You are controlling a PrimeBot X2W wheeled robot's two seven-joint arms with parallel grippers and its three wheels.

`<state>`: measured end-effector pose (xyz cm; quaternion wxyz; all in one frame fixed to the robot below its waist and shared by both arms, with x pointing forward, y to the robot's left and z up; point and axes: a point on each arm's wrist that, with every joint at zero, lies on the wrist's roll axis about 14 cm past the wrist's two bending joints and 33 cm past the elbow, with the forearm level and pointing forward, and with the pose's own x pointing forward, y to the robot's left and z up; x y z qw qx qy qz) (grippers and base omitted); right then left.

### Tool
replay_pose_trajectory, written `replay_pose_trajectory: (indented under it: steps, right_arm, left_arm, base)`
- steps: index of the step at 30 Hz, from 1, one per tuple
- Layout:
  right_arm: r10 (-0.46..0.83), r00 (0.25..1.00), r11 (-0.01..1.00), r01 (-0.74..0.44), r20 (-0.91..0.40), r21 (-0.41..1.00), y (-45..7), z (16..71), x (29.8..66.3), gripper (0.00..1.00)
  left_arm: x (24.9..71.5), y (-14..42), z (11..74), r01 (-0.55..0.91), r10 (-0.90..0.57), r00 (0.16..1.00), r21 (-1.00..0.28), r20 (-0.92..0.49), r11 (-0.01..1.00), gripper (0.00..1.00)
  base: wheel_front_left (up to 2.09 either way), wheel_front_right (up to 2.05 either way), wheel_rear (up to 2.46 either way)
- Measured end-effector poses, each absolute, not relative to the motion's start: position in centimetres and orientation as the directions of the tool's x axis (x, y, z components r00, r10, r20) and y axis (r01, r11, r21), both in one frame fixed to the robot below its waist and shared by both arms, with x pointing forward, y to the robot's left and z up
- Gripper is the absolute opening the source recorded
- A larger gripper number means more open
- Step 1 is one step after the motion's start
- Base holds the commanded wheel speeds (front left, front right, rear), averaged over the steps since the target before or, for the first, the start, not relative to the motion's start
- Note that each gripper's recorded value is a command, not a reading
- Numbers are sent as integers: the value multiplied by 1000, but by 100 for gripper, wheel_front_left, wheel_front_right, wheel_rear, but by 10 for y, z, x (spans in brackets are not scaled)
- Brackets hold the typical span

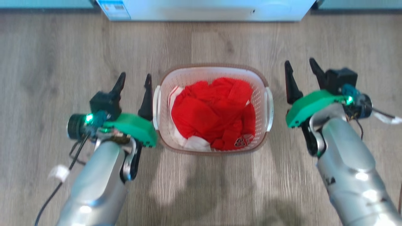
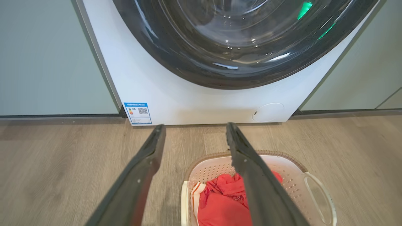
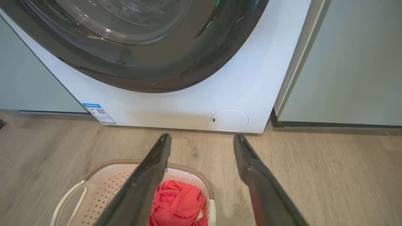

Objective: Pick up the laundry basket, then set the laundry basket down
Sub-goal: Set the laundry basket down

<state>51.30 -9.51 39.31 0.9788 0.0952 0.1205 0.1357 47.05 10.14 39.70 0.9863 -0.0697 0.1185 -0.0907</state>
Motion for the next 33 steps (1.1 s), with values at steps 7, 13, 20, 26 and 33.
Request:
replay_pose_trajectory:
  steps: [7,13,20,26,33]
  right_arm:
    - [282,951,945,-251,-131,210,-99,428,486,100]
    - [271,959,946,-249,-86,207,-104,449,458,100]
    - [259,963,947,-239,-70,216,-107,456,424,100]
    - [254,965,947,-237,-56,217,-109,462,401,100]
    - [229,973,952,-216,-37,219,-118,469,375,100]
  left_arm:
    - [443,116,432,128,-149,980,-152,-132,980,100]
    - [414,130,449,81,-96,991,-153,-94,985,100]
    - [389,143,467,44,-52,998,-147,-47,988,100]
    - [363,149,470,23,-29,999,-146,-40,989,100]
    - [336,154,472,4,-11,999,-151,-41,989,100]
  base:
    - [0,0,0]
    - [0,0,0]
    - [0,0,0]
    - [0,0,0]
    - [0,0,0]
